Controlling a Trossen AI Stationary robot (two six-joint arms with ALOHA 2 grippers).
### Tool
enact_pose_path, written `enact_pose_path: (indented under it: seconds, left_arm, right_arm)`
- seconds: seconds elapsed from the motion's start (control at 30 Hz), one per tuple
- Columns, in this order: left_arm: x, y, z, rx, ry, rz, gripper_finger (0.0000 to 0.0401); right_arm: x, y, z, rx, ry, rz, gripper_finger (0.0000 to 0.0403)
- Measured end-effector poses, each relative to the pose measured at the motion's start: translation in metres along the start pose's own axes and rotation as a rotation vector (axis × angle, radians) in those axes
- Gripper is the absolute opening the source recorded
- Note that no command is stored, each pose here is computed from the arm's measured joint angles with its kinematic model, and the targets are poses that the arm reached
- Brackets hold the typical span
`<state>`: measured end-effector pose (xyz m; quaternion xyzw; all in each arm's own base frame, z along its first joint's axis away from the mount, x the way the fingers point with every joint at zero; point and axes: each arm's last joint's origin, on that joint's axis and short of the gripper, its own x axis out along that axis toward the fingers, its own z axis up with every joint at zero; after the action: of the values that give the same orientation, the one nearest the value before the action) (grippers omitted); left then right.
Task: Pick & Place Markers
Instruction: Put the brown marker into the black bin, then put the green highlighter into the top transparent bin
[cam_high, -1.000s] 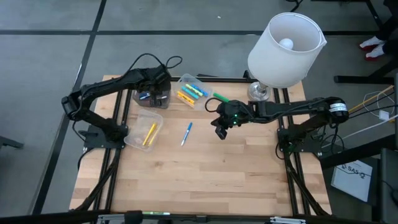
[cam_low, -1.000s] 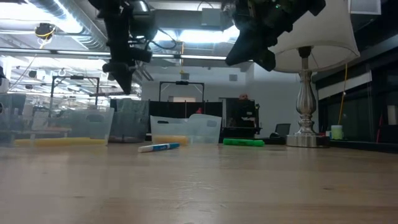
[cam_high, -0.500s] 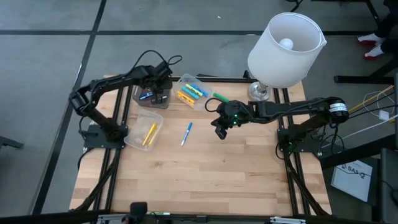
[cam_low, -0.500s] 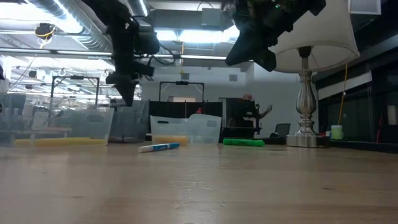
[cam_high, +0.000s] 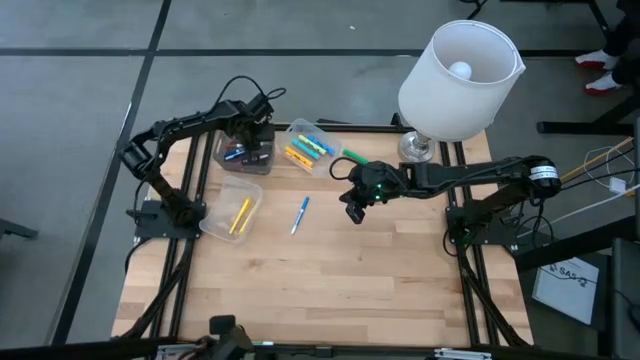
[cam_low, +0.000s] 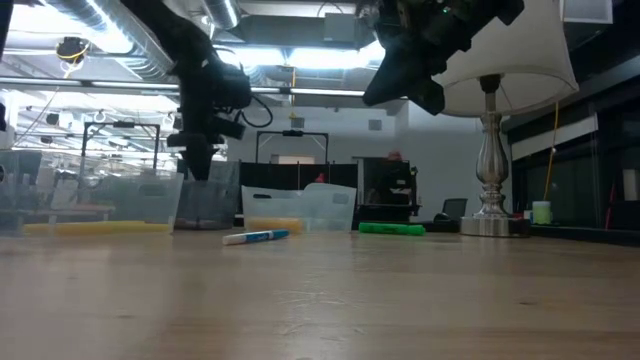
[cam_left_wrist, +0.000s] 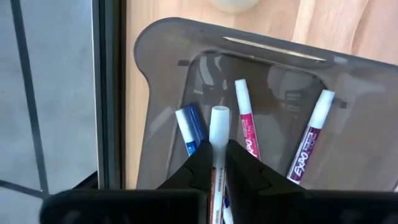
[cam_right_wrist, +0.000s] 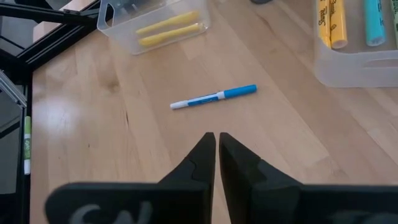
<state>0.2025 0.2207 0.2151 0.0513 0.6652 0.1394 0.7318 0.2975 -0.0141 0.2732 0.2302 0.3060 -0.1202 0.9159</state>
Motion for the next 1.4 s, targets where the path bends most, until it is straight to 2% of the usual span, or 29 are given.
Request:
enact_pose_path:
  seconds: [0.17,0.47,0.77,1.07,1.23,1.4]
  left_arm:
    - [0.001,0.004,-0.003,-0.015,-0.016,-0.022,0.0028]
    - [0.000,0.005,-0.004,-0.029,0.041,0.044,0.0074]
    - [-0.005,0.005,-0.005,-0.079,0.051,0.041,0.0119]
    - [-0.046,0.012,0.005,-0.244,-0.110,0.055,0.0127]
    - [-0.077,0.002,0.004,-0.299,-0.223,0.068,0.0127]
    - [-0.106,-0.012,-0.001,-0.434,-0.338,0.052,0.0127]
  right_arm:
    - [0.000,-0.001,0.000,0.000,-0.012,-0.023,0.0023]
    - [0.000,-0.001,0.000,-0.004,-0.013,-0.024,0.0023]
    - [0.000,-0.001,0.000,-0.004,-0.012,-0.024,0.0023]
    - [0.000,-0.001,0.000,-0.030,-0.009,-0.025,0.0023]
    - [0.000,-0.001,0.000,-0.029,-0.009,-0.023,0.0023]
    - [0.000,-0.001,0.000,0.006,-0.010,-0.021,0.0023]
